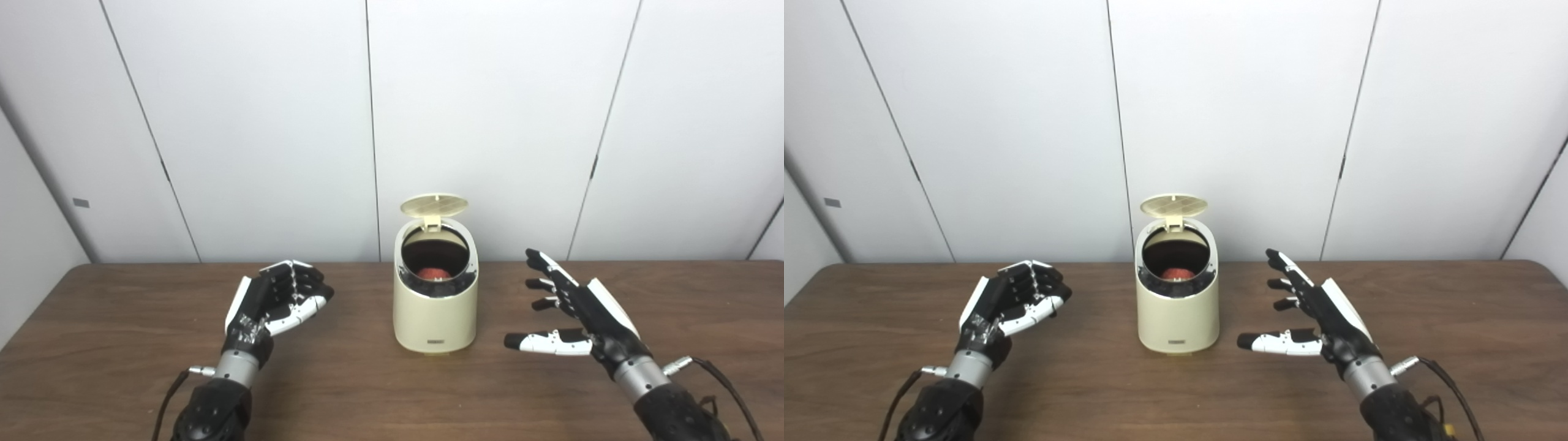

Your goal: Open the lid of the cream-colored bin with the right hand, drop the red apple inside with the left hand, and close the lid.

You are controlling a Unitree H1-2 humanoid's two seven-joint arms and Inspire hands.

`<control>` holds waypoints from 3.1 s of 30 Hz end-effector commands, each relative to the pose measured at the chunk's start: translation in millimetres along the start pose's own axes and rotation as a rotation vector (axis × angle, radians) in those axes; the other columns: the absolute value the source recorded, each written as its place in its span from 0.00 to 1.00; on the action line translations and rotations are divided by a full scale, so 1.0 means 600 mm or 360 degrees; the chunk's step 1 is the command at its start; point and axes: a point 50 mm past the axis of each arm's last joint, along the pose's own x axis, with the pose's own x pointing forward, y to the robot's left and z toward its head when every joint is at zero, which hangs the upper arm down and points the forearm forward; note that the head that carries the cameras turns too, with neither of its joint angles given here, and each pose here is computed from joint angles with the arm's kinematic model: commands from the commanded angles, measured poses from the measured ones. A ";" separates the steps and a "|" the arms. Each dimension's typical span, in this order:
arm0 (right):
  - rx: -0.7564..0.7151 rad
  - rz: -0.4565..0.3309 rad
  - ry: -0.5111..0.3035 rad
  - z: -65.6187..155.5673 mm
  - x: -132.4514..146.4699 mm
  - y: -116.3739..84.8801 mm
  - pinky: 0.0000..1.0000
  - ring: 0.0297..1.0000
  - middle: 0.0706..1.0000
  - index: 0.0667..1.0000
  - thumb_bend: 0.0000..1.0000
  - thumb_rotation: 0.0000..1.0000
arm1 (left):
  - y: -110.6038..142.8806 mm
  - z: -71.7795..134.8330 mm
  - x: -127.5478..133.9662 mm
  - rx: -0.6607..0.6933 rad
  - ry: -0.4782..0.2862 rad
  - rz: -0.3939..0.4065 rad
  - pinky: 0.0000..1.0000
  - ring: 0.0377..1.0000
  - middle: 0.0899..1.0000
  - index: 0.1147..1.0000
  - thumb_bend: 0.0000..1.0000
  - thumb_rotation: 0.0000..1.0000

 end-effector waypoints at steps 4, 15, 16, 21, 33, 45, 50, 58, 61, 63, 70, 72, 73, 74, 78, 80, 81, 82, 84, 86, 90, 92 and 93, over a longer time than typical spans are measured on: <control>-0.0039 -0.0039 -0.0151 0.030 0.017 -0.023 0.70 0.85 0.94 0.94 0.80 0.34 | 0.002 0.018 0.008 -0.0009 -0.0067 0.0006 0.33 0.48 0.45 0.43 0.52 0.00; -0.0003 -0.0071 -0.0329 0.078 0.054 -0.047 0.78 0.86 0.92 0.90 0.78 0.32 | 0.005 -0.001 -0.005 0.0024 -0.0021 0.0001 0.36 0.51 0.45 0.42 0.52 0.00; -0.0011 -0.0067 -0.0348 0.089 0.062 -0.050 0.79 0.87 0.93 0.89 0.78 0.31 | 0.005 -0.002 -0.006 0.0023 -0.0021 0.0001 0.36 0.50 0.45 0.43 0.52 0.00; -0.0166 -0.0035 -0.0454 0.151 0.097 -0.069 0.76 0.87 0.92 0.89 0.73 0.54 | 0.003 -0.005 -0.006 0.0008 -0.0009 0.0008 0.36 0.49 0.45 0.43 0.52 0.00; -0.0458 0.0004 -0.0520 0.233 0.148 -0.084 0.70 0.83 0.87 0.87 0.68 0.64 | -0.007 -0.016 -0.010 0.0050 -0.0019 -0.0016 0.36 0.48 0.44 0.43 0.52 0.00; -0.0541 0.0090 -0.0507 0.255 0.190 -0.075 0.80 0.85 0.84 0.81 0.63 0.61 | -0.009 -0.019 -0.011 0.0081 -0.0035 -0.0019 0.34 0.48 0.44 0.43 0.52 0.00; -0.0659 0.0131 -0.0508 0.264 0.194 -0.072 0.78 0.85 0.84 0.81 0.62 0.63 | -0.011 -0.018 -0.011 0.0080 -0.0034 -0.0014 0.34 0.49 0.44 0.44 0.52 0.00; -0.0732 0.0204 -0.0548 0.268 0.188 -0.064 0.83 0.88 0.81 0.78 0.62 0.60 | -0.012 -0.016 -0.007 0.0091 -0.0038 -0.0011 0.35 0.49 0.44 0.44 0.52 0.00; -0.0735 0.0232 -0.0555 0.266 0.185 -0.061 0.81 0.88 0.82 0.78 0.62 0.60 | -0.011 -0.016 -0.007 0.0101 -0.0036 -0.0010 0.35 0.48 0.44 0.44 0.52 0.00; -0.0741 0.0246 -0.0563 0.265 0.183 -0.060 0.80 0.87 0.81 0.77 0.63 0.61 | -0.012 -0.015 -0.007 0.0088 -0.0031 -0.0007 0.35 0.48 0.44 0.44 0.52 0.00; -0.0802 0.0307 -0.0563 0.267 0.171 -0.053 0.85 0.93 0.80 0.75 0.65 0.60 | -0.012 -0.014 -0.007 0.0082 -0.0034 -0.0003 0.36 0.50 0.44 0.43 0.52 0.00; -0.0830 0.0315 -0.0572 0.267 0.167 -0.051 0.84 0.93 0.80 0.74 0.65 0.60 | -0.012 -0.015 -0.007 0.0075 -0.0031 0.0000 0.35 0.49 0.44 0.44 0.52 0.00; -0.0844 0.0318 -0.0578 0.266 0.165 -0.050 0.83 0.93 0.79 0.74 0.66 0.59 | -0.013 -0.015 -0.008 0.0073 -0.0030 0.0001 0.35 0.49 0.44 0.43 0.52 0.00; -0.0858 0.0321 -0.0582 0.266 0.163 -0.049 0.83 0.93 0.79 0.73 0.66 0.59 | -0.013 -0.016 -0.008 0.0077 -0.0029 0.0003 0.35 0.49 0.44 0.43 0.52 0.00; -0.0888 0.0337 -0.0579 0.263 0.158 -0.046 0.80 0.94 0.79 0.72 0.68 0.59 | -0.012 -0.015 -0.010 0.0086 -0.0043 -0.0002 0.36 0.50 0.45 0.43 0.52 0.00; -0.0895 0.0345 -0.0577 0.261 0.156 -0.046 0.80 0.94 0.79 0.71 0.68 0.60 | -0.012 -0.015 -0.011 0.0100 -0.0042 -0.0002 0.36 0.50 0.45 0.43 0.52 0.00; -0.0901 0.0346 -0.0574 0.260 0.156 -0.045 0.80 0.94 0.79 0.71 0.69 0.60 | -0.012 -0.016 -0.011 0.0097 -0.0036 0.0001 0.36 0.51 0.45 0.43 0.52 0.00; -0.0906 0.0348 -0.0572 0.259 0.155 -0.045 0.80 0.94 0.79 0.71 0.69 0.60 | -0.012 -0.016 -0.010 0.0094 -0.0032 0.0005 0.36 0.51 0.45 0.43 0.52 0.00; -0.0914 0.0353 -0.0570 0.258 0.155 -0.044 0.80 0.94 0.79 0.71 0.69 0.61 | -0.012 -0.016 -0.010 0.0089 -0.0032 0.0008 0.37 0.51 0.45 0.43 0.52 0.00; -0.0927 0.0360 -0.0571 0.257 0.153 -0.044 0.81 0.94 0.78 0.71 0.68 0.62 | -0.011 -0.015 -0.010 0.0073 -0.0031 0.0007 0.36 0.50 0.45 0.43 0.52 0.00; -0.0987 0.0370 -0.0575 0.255 0.147 -0.042 0.84 0.93 0.76 0.72 0.67 0.64 | -0.011 -0.014 -0.011 0.0076 -0.0028 0.0008 0.36 0.50 0.45 0.43 0.52 0.00; -0.1012 0.0379 -0.0583 0.252 0.144 -0.040 0.85 0.92 0.74 0.72 0.67 0.63 | -0.011 -0.015 -0.012 0.0079 -0.0029 0.0007 0.35 0.50 0.45 0.43 0.52 0.00; -0.1014 0.0386 -0.0584 0.250 0.142 -0.038 0.85 0.92 0.74 0.72 0.67 0.63 | -0.011 -0.016 -0.012 0.0075 -0.0026 0.0008 0.35 0.49 0.44 0.43 0.52 0.00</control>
